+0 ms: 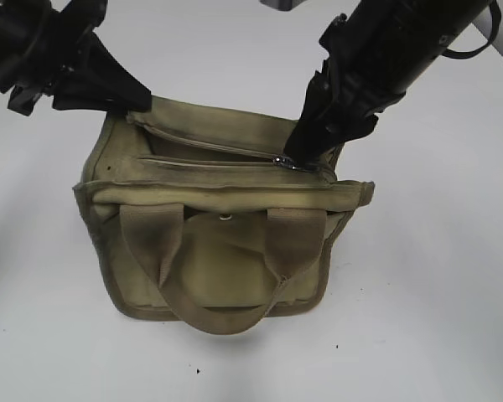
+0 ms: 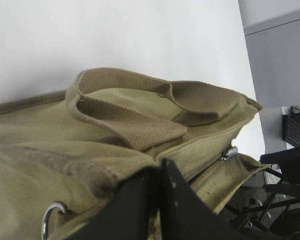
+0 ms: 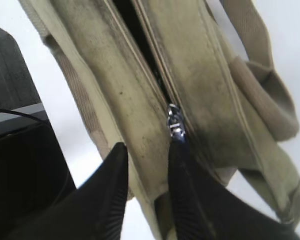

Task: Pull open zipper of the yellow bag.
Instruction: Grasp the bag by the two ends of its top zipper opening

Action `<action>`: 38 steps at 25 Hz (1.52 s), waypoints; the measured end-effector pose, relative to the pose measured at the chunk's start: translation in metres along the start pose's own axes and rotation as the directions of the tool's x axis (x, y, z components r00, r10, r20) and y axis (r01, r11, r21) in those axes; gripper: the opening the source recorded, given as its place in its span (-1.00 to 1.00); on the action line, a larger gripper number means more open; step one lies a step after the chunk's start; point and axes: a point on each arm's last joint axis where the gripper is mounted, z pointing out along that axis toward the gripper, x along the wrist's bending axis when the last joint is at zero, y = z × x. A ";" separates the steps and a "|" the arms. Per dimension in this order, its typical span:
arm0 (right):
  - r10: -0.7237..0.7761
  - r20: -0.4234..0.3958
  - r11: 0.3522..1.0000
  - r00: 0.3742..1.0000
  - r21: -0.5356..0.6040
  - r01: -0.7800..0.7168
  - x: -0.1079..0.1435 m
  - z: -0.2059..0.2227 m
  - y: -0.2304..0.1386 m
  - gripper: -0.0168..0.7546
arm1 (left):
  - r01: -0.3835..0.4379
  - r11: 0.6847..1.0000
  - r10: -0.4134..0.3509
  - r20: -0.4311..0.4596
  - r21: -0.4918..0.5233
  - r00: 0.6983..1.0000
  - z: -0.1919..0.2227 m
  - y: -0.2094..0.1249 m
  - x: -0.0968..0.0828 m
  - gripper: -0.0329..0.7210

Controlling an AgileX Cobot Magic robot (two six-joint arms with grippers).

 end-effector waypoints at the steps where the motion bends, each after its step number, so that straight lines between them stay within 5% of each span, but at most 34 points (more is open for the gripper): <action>1: -0.024 0.008 1.000 1.000 -0.010 0.024 0.000 0.001 0.002 -0.36 | 0.000 1.000 0.000 0.001 0.002 1.000 0.000 0.000 0.000 -0.85; 6: -0.108 0.046 0.993 0.993 -0.033 0.109 -0.003 0.001 0.004 -0.33 | 0.004 1.000 -0.004 0.009 0.008 1.000 0.000 -0.001 -0.001 -0.85; 20: -0.097 -0.028 0.990 0.995 0.101 0.099 -0.024 0.051 -0.009 -0.34 | 0.017 0.999 -0.018 0.040 0.034 0.999 0.000 -0.003 -0.004 -0.85; 28: -0.081 -0.064 0.987 0.995 0.130 0.089 -0.025 0.059 -0.013 -0.95 | 0.019 0.998 -0.022 0.050 0.051 0.998 0.000 -0.004 -0.005 -0.85; 38: 0.115 -0.022 0.968 0.993 0.228 -0.107 -0.034 0.053 -0.028 -0.95 | 0.021 0.998 -0.025 0.060 0.060 0.998 0.000 -0.005 -0.006 -0.85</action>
